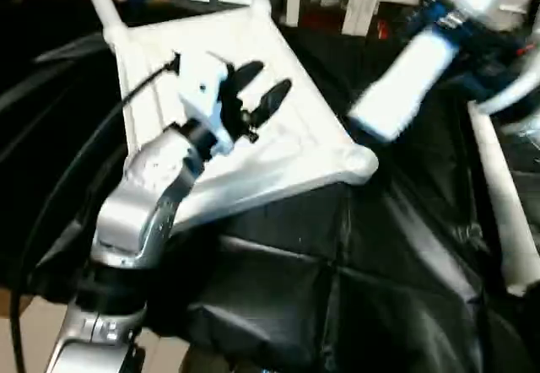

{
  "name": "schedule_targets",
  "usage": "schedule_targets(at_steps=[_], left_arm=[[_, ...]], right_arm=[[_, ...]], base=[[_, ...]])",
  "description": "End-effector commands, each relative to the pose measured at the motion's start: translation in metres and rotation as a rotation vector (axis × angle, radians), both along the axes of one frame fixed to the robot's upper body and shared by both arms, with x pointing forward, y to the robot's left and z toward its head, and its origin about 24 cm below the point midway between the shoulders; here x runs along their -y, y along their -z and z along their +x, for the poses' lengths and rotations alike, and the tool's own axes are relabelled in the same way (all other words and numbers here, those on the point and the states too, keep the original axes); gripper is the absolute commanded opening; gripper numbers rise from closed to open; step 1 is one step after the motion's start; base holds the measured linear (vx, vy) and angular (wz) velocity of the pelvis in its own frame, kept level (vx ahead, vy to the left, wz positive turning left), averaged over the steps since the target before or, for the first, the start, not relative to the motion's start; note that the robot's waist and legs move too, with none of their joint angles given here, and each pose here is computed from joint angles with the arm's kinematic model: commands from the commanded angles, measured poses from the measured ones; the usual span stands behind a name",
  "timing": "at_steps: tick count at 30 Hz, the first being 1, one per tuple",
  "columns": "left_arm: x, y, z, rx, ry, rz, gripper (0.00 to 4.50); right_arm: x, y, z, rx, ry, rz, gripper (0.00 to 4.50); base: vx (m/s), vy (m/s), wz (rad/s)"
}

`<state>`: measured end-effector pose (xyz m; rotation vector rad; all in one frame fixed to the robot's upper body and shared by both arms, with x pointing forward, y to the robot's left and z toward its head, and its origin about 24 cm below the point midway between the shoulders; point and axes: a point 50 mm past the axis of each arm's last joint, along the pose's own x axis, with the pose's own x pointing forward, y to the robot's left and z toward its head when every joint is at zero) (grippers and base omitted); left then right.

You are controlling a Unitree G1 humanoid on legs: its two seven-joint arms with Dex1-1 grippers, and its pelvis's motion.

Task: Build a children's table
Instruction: Insert table leg to table base

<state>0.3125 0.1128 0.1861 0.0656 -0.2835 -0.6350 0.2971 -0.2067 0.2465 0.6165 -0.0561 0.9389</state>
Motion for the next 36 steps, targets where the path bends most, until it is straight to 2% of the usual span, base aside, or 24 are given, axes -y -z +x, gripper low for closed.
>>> schedule_targets(at_steps=[1,2,3,4,5,6,10,13,19,21,22,23,32,33,36], left_arm=[[-0.007,0.006,0.003,-0.025,-0.074,0.000,2.67],[-0.009,0.007,0.004,-0.030,-0.098,-0.007,2.67],[-0.016,0.008,0.004,-0.050,-0.166,-0.012,2.67],[-0.016,0.008,0.004,-0.050,-0.166,-0.012,2.67],[-0.020,0.008,0.004,-0.060,-0.200,-0.029,2.67],[-0.023,0.010,0.004,-0.076,-0.225,-0.037,2.67],[-0.023,0.012,0.002,-0.089,-0.243,-0.026,2.67],[-0.014,0.008,0.000,-0.070,-0.207,-0.062,2.67],[0.003,0.006,-0.007,-0.087,-0.115,-0.086,2.67],[0.004,0.006,-0.007,-0.089,-0.113,-0.090,2.67],[0.007,0.007,-0.008,-0.094,-0.103,-0.093,2.67],[0.007,0.007,-0.008,-0.094,-0.102,-0.093,2.67],[0.016,0.009,-0.015,-0.117,-0.026,-0.120,2.67],[0.017,0.010,-0.016,-0.124,-0.012,-0.125,2.67],[0.018,0.009,-0.016,-0.133,-0.001,-0.141,2.67]], right_arm=[[-0.015,0.001,-0.003,0.058,0.073,-0.107,1.81],[-0.017,0.002,-0.003,0.067,0.100,-0.136,1.81],[-0.020,0.000,0.002,0.113,0.229,-0.230,1.81],[-0.020,0.000,0.002,0.113,0.229,-0.230,1.81],[-0.022,-0.002,0.005,0.159,0.299,-0.308,1.81],[-0.024,-0.005,0.006,0.192,0.348,-0.317,1.81],[-0.025,-0.008,0.008,0.184,0.403,-0.243,1.81],[-0.027,-0.007,0.007,0.171,0.405,-0.176,1.81],[-0.021,-0.002,0.009,0.067,0.348,-0.042,1.81],[-0.020,-0.002,0.009,0.056,0.345,-0.032,1.81],[-0.019,-0.004,0.009,0.013,0.319,0.025,1.81],[-0.019,-0.004,0.009,0.011,0.317,0.027,1.81],[-0.014,-0.005,0.005,-0.162,0.149,0.274,1.81],[-0.014,-0.008,0.002,-0.194,0.065,0.368,1.81],[-0.013,-0.012,-0.001,-0.201,0.009,0.442,1.81]], base=[[0.000,0.000,0.00],[0.000,0.000,0.00],[0.000,0.000,0.00],[0.000,0.000,0.00],[0.000,0.000,0.00],[0.000,0.000,0.00],[0.000,0.000,0.00],[0.000,0.000,0.00],[0.000,0.000,0.00],[0.000,0.000,0.00],[0.000,0.000,0.00],[0.000,0.000,0.00],[0.000,0.000,0.00],[0.000,0.000,0.00],[0.000,0.000,0.00]])
